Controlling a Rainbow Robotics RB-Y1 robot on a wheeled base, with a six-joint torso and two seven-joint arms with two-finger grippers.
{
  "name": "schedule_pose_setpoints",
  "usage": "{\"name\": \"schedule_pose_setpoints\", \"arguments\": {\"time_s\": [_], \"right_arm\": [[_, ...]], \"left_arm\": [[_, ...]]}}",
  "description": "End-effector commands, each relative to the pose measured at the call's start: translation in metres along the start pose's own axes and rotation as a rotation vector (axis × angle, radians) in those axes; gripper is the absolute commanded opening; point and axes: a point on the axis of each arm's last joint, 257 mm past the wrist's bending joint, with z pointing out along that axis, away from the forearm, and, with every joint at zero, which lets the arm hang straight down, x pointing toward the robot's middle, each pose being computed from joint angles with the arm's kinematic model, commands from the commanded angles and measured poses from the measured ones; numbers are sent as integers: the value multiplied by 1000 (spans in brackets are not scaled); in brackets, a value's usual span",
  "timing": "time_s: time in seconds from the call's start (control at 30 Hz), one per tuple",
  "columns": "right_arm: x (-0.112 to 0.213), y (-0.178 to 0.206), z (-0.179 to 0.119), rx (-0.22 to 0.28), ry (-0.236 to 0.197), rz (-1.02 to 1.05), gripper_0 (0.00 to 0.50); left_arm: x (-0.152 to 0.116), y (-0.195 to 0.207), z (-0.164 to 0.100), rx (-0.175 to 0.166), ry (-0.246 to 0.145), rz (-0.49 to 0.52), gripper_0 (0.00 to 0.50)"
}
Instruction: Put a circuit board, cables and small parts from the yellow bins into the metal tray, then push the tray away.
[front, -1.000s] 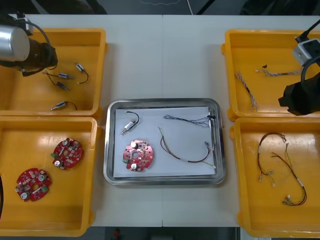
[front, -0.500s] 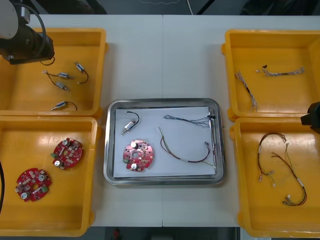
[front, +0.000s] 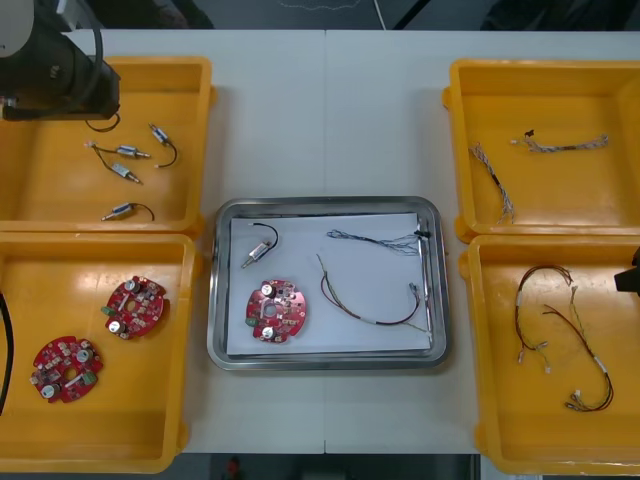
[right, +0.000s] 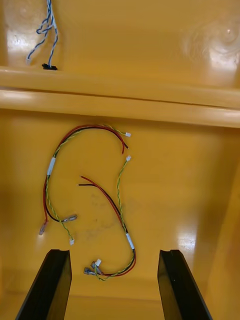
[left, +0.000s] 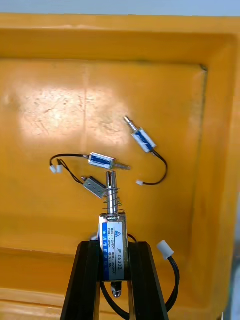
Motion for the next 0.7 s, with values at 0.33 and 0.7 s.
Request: {"name": "schedule_pose_setpoints", "arguments": {"time_s": [0.33,0.7], "right_arm": [[4,-14,-10,54,-8,129,500],[4,-13,-9,52,-6,137,500]], "left_arm": [[72,-131,-21,145,20,192,0],[115,-214,-18,299,44,300,0]]}}
